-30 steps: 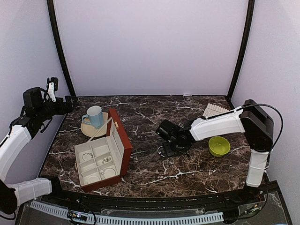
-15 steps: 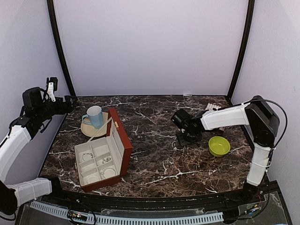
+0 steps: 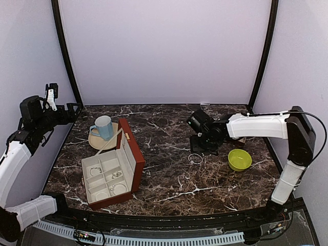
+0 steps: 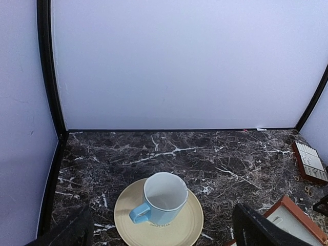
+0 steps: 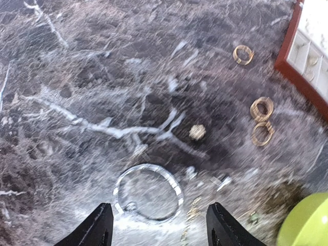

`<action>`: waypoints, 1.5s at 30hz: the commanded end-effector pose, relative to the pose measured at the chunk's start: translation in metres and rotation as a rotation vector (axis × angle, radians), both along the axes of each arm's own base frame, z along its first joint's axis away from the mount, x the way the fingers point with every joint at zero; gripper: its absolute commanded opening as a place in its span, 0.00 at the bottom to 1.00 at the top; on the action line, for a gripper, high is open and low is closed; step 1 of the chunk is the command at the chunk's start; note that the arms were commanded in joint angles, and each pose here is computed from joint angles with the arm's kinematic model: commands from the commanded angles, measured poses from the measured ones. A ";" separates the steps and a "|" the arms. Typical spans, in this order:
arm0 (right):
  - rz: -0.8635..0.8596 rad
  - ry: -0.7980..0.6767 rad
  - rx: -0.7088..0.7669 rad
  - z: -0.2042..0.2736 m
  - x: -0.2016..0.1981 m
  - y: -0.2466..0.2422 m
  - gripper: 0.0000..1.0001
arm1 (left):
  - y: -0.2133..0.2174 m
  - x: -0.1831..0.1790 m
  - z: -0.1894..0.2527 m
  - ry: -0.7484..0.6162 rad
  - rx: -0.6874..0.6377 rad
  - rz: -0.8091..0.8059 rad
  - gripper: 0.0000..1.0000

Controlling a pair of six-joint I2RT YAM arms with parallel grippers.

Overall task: Organize the mixed jewelry
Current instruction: Move the bangle to the center of the board, then pick up the bangle from the center of the board.

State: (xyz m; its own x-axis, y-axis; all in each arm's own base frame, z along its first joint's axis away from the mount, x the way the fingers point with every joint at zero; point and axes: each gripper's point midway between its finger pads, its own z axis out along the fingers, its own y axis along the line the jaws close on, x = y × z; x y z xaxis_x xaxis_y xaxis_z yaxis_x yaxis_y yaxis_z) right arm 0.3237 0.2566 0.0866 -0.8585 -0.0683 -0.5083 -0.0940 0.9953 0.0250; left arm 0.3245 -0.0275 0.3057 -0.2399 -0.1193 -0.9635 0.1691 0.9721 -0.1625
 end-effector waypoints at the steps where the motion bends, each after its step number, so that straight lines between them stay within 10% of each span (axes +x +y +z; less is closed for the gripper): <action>1: -0.118 0.073 0.042 -0.013 -0.032 0.009 0.62 | 0.001 -0.002 -0.008 0.024 -0.009 0.011 0.97; 45: -0.414 0.047 0.150 -0.043 -0.021 -0.012 0.43 | 0.003 0.001 -0.014 0.051 -0.009 0.024 0.96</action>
State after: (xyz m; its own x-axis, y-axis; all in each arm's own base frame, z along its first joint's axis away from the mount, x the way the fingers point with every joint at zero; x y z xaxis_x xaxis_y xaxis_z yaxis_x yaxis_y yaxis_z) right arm 0.2932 0.2465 0.0390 -0.8478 0.3206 -0.4225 0.2894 0.9472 0.1379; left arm 0.3284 -0.0233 0.2927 -0.2838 -0.1300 -0.9500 0.1365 0.9752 -0.1743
